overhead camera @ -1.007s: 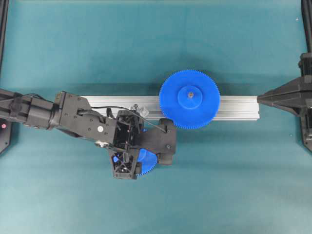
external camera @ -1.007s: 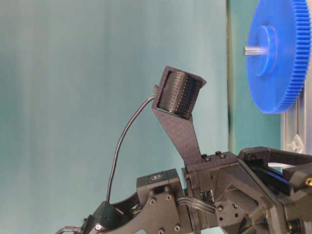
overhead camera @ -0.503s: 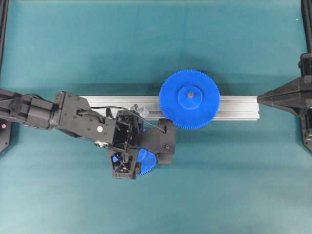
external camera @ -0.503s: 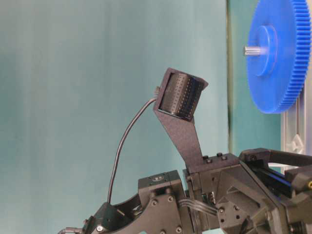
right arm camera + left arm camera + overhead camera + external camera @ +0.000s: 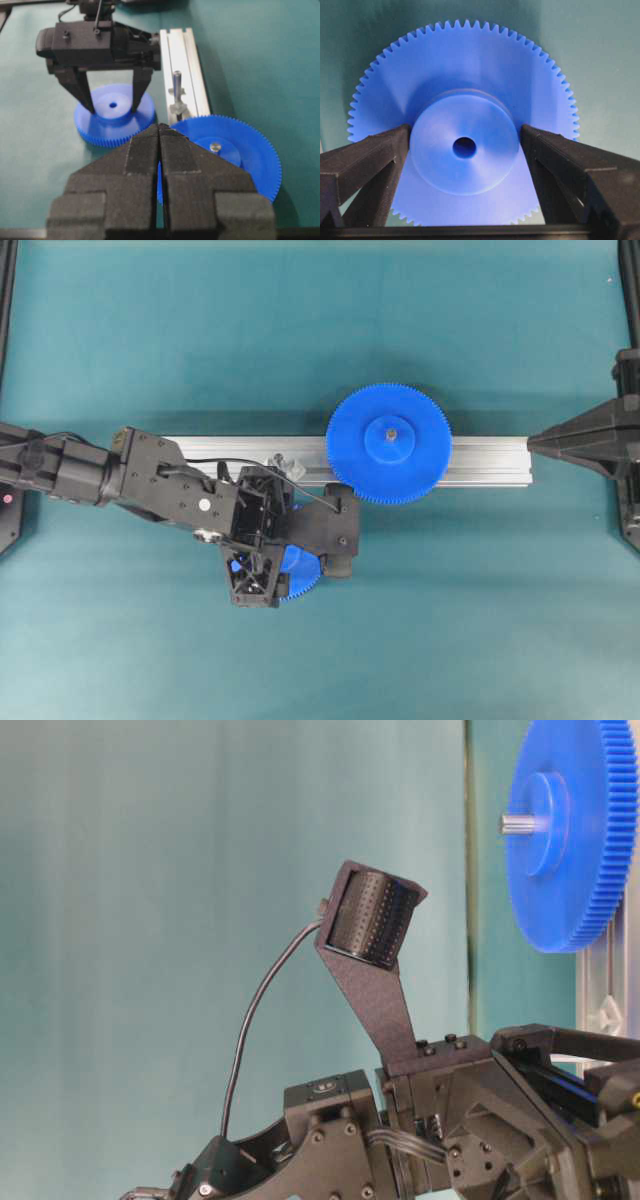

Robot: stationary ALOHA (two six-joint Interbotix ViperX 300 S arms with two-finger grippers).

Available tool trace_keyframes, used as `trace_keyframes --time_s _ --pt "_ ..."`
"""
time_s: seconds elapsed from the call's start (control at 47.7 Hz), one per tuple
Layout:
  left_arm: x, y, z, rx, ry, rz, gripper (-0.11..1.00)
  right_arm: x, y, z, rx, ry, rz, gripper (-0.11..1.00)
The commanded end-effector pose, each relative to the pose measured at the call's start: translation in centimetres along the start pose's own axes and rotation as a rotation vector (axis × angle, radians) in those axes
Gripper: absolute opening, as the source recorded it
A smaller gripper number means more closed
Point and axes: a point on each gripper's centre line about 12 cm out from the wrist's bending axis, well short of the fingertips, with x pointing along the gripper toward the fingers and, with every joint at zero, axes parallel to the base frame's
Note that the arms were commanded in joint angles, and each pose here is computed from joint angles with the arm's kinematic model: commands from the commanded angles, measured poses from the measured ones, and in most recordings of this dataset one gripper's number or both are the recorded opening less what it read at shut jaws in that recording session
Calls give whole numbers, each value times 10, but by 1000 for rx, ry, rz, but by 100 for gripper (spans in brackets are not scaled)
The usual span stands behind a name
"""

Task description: Insert the small gear onto the shaft.

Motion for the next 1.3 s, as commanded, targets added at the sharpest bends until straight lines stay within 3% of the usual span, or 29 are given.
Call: trace_keyframes --time_s 0.0,0.21,0.776,1.279 --pt "-5 -2 4 4 -17 -2 90 0 0 4 11 -9 -1 1" --pt "-6 -2 4 4 -17 -2 70 0 0 3 11 -5 -1 1" --pt "-7 -3 3 18 -15 -2 70 -3 0 3 11 4 -2 1" --pt "-38 -4 22 18 -22 -1 70 -3 -1 3 12 2 -9 1"
